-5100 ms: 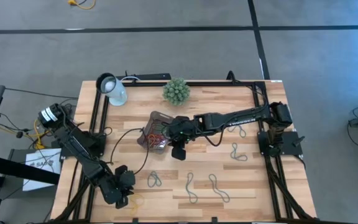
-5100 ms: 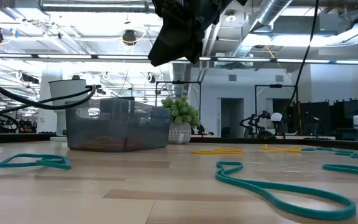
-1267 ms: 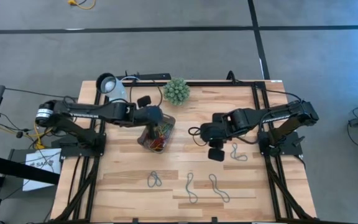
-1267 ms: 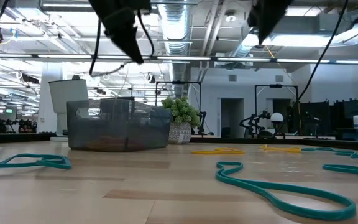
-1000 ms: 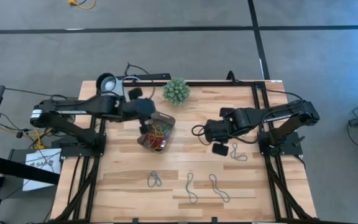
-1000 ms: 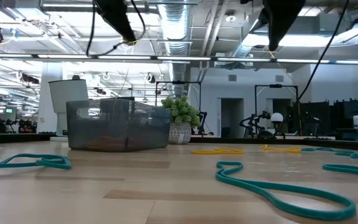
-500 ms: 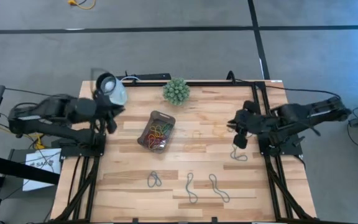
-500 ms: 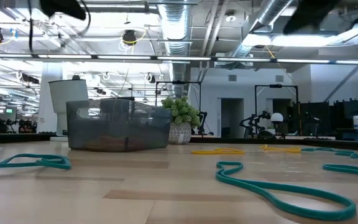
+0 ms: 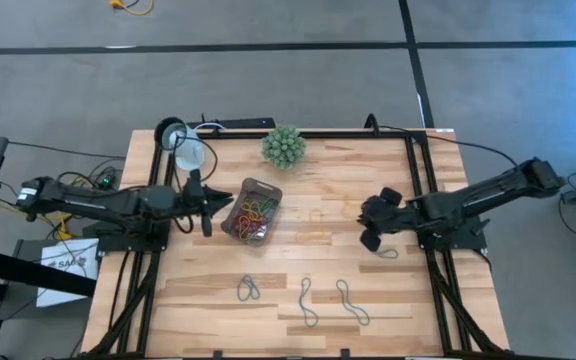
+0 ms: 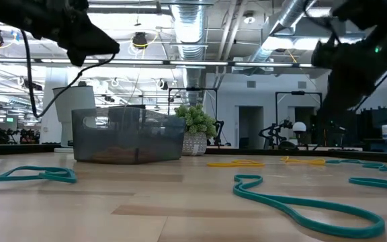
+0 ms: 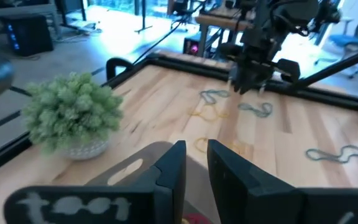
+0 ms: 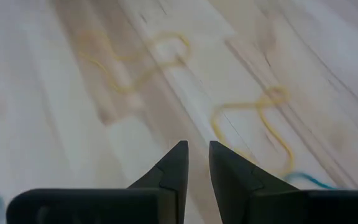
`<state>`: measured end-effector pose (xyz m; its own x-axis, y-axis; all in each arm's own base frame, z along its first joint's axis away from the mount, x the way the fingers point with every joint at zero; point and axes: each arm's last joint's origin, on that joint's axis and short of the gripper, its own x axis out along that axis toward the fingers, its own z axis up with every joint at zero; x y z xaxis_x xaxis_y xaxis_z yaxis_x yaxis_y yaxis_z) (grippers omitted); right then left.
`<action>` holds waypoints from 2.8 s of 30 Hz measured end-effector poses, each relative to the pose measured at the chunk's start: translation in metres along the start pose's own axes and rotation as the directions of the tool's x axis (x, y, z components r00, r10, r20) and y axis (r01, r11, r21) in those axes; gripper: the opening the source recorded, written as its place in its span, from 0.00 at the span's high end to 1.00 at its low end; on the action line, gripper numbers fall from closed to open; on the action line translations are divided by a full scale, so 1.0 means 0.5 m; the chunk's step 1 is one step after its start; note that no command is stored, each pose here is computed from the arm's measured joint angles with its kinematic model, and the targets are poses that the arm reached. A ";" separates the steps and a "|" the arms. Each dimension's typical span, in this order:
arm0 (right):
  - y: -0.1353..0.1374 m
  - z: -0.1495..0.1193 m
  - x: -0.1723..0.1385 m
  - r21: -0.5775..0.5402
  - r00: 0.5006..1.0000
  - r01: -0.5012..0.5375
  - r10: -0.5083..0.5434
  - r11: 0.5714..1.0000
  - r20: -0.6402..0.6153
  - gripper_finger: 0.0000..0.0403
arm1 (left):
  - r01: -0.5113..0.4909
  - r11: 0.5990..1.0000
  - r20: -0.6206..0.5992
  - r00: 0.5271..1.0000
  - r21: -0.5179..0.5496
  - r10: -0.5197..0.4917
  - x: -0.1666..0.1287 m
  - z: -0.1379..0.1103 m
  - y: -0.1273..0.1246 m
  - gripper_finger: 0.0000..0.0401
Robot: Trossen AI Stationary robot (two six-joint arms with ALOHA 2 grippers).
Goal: Pick and place items into bin
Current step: Put the yellow rubber band into the black bin
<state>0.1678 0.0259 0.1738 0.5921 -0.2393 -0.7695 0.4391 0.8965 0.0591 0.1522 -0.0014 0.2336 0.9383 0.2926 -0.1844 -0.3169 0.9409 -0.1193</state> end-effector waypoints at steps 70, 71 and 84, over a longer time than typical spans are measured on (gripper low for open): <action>0.101 0.289 0.026 -0.200 0.866 -0.127 0.207 0.972 0.456 1.00 | -0.014 1.000 -0.038 0.999 0.021 0.015 0.005 -0.009 0.000 0.86; 0.102 0.299 0.029 -0.196 0.842 -0.129 0.212 0.972 0.496 1.00 | -0.015 1.000 -0.038 0.999 0.025 0.016 0.005 -0.009 0.000 0.86; 0.128 0.355 0.197 -0.186 0.730 -0.206 0.277 0.961 0.625 1.00 | -0.058 0.997 -0.033 0.998 0.054 0.060 0.006 -0.009 0.002 0.86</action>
<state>0.3740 -0.0065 0.2148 0.9760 -0.1593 -0.1483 0.1747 0.9798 0.0972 0.1542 -0.0002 0.2285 0.9126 0.3427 -0.2230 -0.3630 0.9301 -0.0559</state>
